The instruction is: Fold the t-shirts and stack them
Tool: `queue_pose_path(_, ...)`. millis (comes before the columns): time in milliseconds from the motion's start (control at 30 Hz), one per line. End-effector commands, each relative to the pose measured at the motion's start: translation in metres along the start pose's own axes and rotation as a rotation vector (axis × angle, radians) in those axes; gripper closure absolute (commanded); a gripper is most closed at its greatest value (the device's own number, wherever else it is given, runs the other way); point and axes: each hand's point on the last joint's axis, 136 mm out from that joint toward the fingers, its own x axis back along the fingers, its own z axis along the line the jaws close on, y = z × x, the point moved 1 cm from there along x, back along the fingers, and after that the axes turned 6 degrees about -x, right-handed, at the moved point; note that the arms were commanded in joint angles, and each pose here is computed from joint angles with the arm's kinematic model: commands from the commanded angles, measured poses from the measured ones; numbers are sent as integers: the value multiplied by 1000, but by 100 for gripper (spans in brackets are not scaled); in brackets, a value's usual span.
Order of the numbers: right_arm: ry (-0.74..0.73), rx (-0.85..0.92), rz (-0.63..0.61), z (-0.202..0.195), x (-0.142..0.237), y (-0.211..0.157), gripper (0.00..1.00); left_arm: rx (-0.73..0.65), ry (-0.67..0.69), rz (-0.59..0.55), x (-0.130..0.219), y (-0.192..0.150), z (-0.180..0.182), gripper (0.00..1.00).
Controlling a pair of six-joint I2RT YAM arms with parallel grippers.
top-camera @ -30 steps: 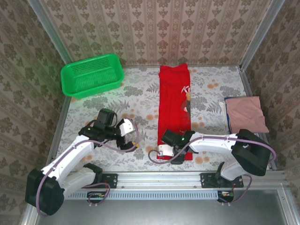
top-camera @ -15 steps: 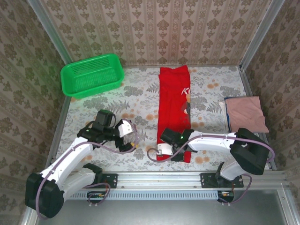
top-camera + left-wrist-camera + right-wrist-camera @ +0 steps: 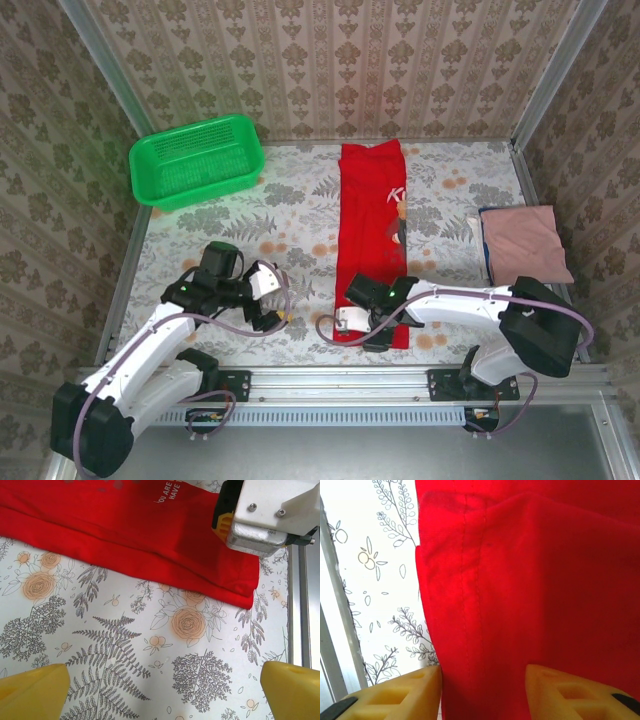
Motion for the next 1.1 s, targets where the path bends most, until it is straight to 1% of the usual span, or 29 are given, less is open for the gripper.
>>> queue_pose_path(0,47,-9,25,9,-11,-6,54,14,4,-16,0,0,0,0)
queue_pose_path(67,42,-15,36,8,-15,-8,59,14,3,-14,-1,-1,0,0)
queue_pose_path(167,34,-14,49,6,-19,-9,68,12,-3,-10,-1,-2,-1,0)
queue_pose_path(200,32,-14,50,6,-20,-10,75,12,-4,-7,-1,-3,-2,0)
queue_pose_path(300,34,-14,51,7,-14,-11,100,10,-3,-6,0,-3,-3,0)
queue_pose_path(433,36,-15,37,12,3,-13,100,2,7,-13,2,-1,-2,0)
queue_pose_path(600,28,-50,-20,18,38,-10,100,-8,19,-27,3,4,2,0)
queue_pose_path(700,6,-51,-28,17,57,-10,100,-13,22,-31,3,7,4,0)
queue_pose_path(867,-56,-28,-47,0,77,-2,100,-19,21,-34,1,8,7,0)
queue_pose_path(1067,-64,-17,-62,-26,92,11,100,-17,26,-39,0,11,11,0)
